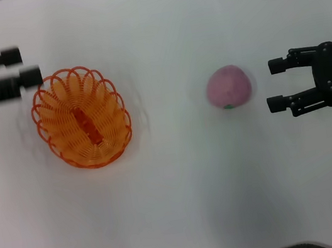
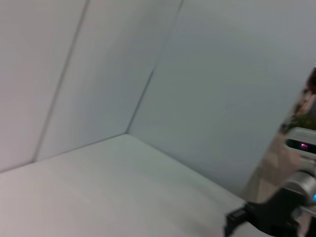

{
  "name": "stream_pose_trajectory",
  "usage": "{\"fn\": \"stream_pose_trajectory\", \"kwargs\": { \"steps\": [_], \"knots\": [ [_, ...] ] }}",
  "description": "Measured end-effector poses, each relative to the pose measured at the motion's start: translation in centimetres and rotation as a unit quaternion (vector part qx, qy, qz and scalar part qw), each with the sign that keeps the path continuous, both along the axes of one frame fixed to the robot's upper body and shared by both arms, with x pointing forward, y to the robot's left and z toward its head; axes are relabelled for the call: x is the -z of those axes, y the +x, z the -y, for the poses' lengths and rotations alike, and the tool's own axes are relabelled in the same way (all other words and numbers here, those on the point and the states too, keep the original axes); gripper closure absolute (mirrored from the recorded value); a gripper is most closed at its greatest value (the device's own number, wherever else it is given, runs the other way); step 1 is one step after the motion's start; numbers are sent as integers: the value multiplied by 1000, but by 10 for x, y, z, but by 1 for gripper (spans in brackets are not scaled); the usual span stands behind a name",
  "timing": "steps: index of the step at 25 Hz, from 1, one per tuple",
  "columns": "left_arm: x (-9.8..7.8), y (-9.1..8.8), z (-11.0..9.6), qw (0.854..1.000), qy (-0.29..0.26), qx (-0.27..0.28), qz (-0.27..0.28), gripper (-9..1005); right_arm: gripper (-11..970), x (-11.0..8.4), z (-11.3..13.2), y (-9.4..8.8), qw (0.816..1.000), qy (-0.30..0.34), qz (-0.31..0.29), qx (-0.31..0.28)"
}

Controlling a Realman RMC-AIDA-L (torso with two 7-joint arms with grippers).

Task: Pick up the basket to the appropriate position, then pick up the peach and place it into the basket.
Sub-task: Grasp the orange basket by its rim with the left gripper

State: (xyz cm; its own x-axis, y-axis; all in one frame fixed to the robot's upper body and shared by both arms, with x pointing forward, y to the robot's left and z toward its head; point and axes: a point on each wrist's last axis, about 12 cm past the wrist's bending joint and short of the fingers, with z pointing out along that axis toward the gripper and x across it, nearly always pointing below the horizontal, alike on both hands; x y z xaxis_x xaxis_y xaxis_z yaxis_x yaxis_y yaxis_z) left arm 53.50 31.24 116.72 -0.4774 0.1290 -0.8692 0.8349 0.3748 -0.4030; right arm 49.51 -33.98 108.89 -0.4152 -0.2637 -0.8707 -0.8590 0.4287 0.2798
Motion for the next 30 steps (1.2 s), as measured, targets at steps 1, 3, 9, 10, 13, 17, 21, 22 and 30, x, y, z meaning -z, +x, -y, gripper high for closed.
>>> {"fn": "stream_pose_trajectory", "kwargs": {
  "steps": [1,3,9,10,13,17,21,22,30],
  "knots": [
    [-8,7,2,1000,8,-3,-4,141,15,0,-1,1,1000,0,1,-1],
    [-22,19,5,999,29,-14,-10,141,15,-1,-2,2,1000,0,2,-3],
    [-63,49,18,991,118,-59,-23,141,14,-2,-3,4,1000,-1,5,-6],
    [-68,54,22,988,135,-64,-28,141,14,-2,-3,4,1000,-1,6,-6],
    [-81,67,32,980,178,-72,-44,141,14,-2,-3,5,1000,-1,7,-6],
    [-96,85,54,960,263,-81,-57,142,14,-4,-5,7,1000,0,10,-7],
    [-102,100,81,936,339,-86,-42,142,14,-6,-8,10,1000,0,13,-12],
    [-100,103,93,924,371,-82,-38,142,14,-6,-8,11,1000,0,13,-13],
    [-60,115,143,863,501,-63,-20,144,14,-4,-10,12,1000,-2,13,-10]
  ]
}}
